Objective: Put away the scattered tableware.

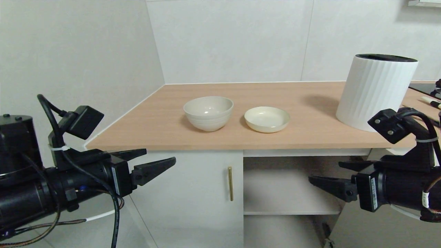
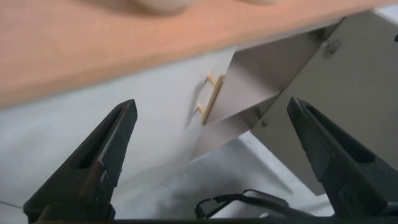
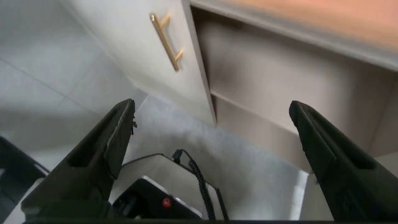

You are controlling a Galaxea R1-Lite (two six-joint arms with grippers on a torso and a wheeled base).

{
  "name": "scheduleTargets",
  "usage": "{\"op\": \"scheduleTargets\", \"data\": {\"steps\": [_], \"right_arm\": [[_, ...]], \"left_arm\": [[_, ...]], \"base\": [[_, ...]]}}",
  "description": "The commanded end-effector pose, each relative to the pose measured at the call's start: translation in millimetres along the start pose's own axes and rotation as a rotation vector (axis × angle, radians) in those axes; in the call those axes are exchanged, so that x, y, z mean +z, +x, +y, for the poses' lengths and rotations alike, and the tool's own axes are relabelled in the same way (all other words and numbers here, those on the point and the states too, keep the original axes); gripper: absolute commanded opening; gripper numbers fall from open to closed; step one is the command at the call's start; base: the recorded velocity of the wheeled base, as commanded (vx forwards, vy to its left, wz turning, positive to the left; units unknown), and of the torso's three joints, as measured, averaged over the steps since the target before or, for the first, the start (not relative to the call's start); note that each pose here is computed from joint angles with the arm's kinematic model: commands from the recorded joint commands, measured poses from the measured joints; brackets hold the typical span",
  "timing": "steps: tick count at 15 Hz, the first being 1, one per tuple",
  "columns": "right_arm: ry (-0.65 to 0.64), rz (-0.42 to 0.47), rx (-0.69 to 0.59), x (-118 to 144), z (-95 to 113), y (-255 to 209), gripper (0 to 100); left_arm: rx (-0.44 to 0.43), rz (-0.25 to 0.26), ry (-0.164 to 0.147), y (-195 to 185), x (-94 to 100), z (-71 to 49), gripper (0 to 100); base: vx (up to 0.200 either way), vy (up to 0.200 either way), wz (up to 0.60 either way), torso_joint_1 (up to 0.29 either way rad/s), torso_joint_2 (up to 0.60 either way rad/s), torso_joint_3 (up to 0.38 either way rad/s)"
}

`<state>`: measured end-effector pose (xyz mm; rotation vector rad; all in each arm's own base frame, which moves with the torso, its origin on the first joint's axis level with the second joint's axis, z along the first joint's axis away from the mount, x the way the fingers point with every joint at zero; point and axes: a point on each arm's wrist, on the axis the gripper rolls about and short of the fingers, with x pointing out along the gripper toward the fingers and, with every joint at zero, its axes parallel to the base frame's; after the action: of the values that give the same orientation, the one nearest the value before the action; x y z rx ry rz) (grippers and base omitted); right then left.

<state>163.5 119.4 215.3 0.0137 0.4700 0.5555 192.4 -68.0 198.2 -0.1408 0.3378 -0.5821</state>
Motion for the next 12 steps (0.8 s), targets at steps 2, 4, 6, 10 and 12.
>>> {"op": "scheduleTargets", "data": {"steps": [2,4,6,10,12], "right_arm": [[0.001,0.01,-0.003,-0.9,-0.8,2.9,100],[0.002,0.012,-0.005,-1.3,-1.1,3.4,100],[0.001,0.013,-0.005,-1.5,-0.9,3.8,100],[0.002,0.016,-0.006,-1.7,-1.2,4.7,100],[0.002,0.018,-0.006,-2.1,-1.2,4.8,100]], "left_arm": [[0.001,0.005,-0.002,1.6,-0.5,0.6,100],[0.005,0.0,-0.001,1.2,0.3,0.7,100],[0.005,-0.005,0.0,0.0,1.0,0.6,100],[0.008,-0.006,-0.001,-0.2,1.1,1.2,100],[0.007,-0.007,0.0,-0.5,1.2,0.7,100]], "base": [[0.0,0.0,0.0,0.188,-0.47,-0.281],[0.0,0.0,0.0,0.198,-0.49,-0.288],[0.0,0.0,0.0,0.215,-0.5,-0.286],[0.0,0.0,0.0,0.222,-0.5,-0.28],[0.0,0.0,0.0,0.237,-0.51,-0.288]]}}
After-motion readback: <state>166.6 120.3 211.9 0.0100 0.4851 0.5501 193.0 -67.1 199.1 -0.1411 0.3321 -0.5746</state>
